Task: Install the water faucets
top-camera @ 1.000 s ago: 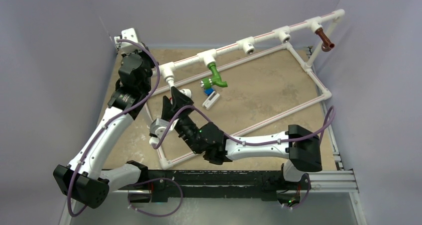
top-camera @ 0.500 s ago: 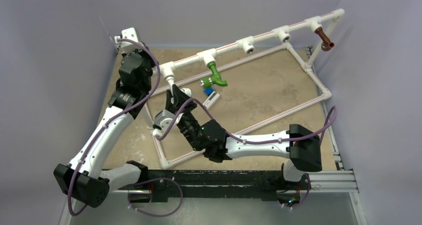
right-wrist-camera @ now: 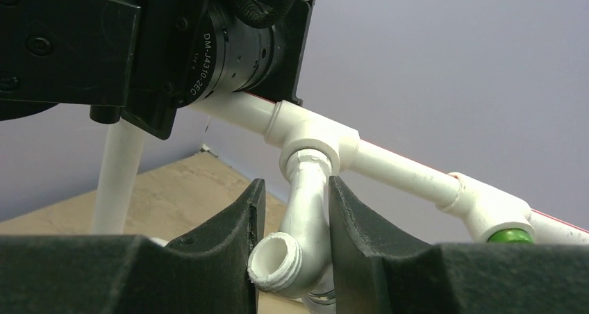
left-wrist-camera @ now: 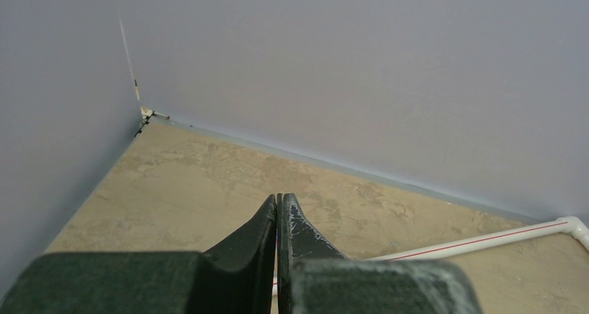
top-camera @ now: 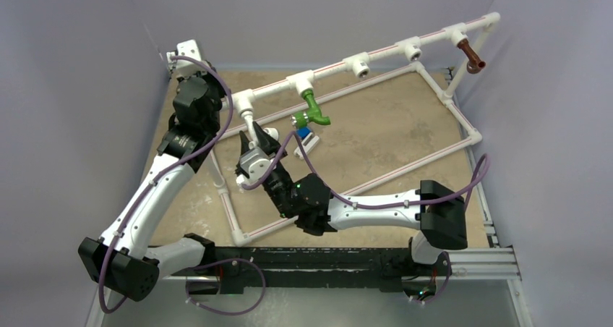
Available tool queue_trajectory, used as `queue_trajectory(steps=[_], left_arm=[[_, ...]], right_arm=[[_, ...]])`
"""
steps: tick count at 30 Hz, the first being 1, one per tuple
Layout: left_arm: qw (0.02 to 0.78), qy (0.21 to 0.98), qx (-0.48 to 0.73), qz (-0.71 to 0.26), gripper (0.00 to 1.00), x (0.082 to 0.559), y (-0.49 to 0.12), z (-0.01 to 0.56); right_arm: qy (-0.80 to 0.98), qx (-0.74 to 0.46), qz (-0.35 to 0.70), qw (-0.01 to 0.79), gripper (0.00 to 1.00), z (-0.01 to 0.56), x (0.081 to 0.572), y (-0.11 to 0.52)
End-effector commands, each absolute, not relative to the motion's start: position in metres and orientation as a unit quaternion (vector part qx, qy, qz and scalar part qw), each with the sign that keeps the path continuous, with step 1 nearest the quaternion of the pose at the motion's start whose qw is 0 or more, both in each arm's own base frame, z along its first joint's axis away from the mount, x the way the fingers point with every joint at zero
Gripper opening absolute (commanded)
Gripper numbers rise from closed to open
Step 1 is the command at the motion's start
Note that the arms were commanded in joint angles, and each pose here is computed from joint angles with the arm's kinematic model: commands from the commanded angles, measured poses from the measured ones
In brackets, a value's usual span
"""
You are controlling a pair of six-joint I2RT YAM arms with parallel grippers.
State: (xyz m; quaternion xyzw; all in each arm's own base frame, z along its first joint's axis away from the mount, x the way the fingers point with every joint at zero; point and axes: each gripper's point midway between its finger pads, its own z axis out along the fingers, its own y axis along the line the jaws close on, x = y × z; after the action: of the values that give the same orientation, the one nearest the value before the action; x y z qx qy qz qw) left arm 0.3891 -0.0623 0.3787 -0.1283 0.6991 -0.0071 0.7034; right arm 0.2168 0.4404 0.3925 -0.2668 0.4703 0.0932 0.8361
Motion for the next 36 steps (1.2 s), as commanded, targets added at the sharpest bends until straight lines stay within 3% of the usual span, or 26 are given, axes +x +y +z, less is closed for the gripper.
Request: queue_trajectory(steps=[1,6,12,24,32,36], left_arm=[[0.587,0.807,-0.058,0.029,0.0,0.381,-0.074,0.28],[0.587,0.807,-0.058,0.028,0.0,0.382,-0.073,0.279],[0.585,0.809,-0.057,0.026,0.0,0.382,-0.075,0.278],[0.583,0.81,-0.057,0.022,0.0,0.383,-0.077,0.277],[0.599,0.798,-0.067,-0.014,0.0,0.383,-0.085,0.293],[0.632,0.769,-0.073,-0.06,0.0,0.385,-0.095,0.331]], right_arm=[[0.51,-0.161,0.167,0.828,0.0,0.399,0.22,0.424],[0.504,-0.178,0.165,0.829,0.44,0.406,0.205,0.423],[0.504,-0.175,0.176,0.827,0.73,0.426,0.195,0.411],[0.52,-0.168,0.274,0.791,0.95,0.481,0.171,0.359],[0.621,-0.148,0.25,0.728,0.98,0.432,0.174,0.301],[0.667,-0.119,0.25,0.692,0.98,0.392,0.172,0.273]])
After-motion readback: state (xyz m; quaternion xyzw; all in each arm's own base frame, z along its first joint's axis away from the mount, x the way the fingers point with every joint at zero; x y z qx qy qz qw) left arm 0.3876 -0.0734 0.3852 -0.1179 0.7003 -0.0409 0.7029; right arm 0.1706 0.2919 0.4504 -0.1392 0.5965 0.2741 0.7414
